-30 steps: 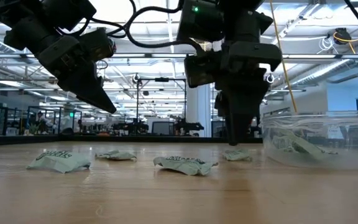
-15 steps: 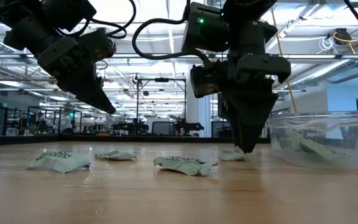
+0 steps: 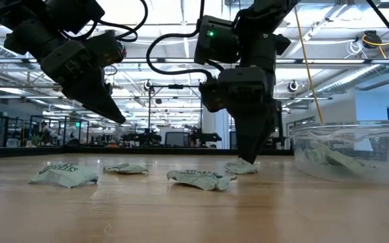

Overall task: Pick and place Stevia / Truvia into bins
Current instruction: Put the stevia packet into the transparent container

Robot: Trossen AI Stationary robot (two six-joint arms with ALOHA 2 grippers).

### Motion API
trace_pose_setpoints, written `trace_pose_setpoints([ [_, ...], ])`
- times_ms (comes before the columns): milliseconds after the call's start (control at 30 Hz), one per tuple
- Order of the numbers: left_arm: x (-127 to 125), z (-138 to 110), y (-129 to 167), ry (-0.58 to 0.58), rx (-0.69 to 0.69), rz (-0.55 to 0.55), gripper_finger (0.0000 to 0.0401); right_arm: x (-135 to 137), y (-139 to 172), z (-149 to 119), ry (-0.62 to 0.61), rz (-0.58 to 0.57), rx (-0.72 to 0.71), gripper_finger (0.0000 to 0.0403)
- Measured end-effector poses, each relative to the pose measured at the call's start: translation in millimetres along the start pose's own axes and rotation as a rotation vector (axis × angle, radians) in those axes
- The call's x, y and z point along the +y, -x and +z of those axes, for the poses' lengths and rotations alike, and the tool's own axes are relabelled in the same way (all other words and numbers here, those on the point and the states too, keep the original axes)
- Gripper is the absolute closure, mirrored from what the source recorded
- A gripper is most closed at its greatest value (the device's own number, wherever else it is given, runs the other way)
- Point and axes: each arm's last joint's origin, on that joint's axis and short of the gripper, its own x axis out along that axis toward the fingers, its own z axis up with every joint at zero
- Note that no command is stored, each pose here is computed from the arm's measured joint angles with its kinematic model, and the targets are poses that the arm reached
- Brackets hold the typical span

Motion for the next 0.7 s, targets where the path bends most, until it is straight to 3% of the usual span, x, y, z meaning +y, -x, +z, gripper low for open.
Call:
trace_pose_setpoints([
  [333, 0, 0, 0, 0.0, 0.001, 0.0, 0.0267, 10, -2, -1, -0.064, 0.072, 0.0, 0.0257],
  [700, 0, 0, 0, 0.001, 0.001, 0.0, 0.0267, 17, -2, 2, -0.023, 0.109, -0.047, 0.0259],
])
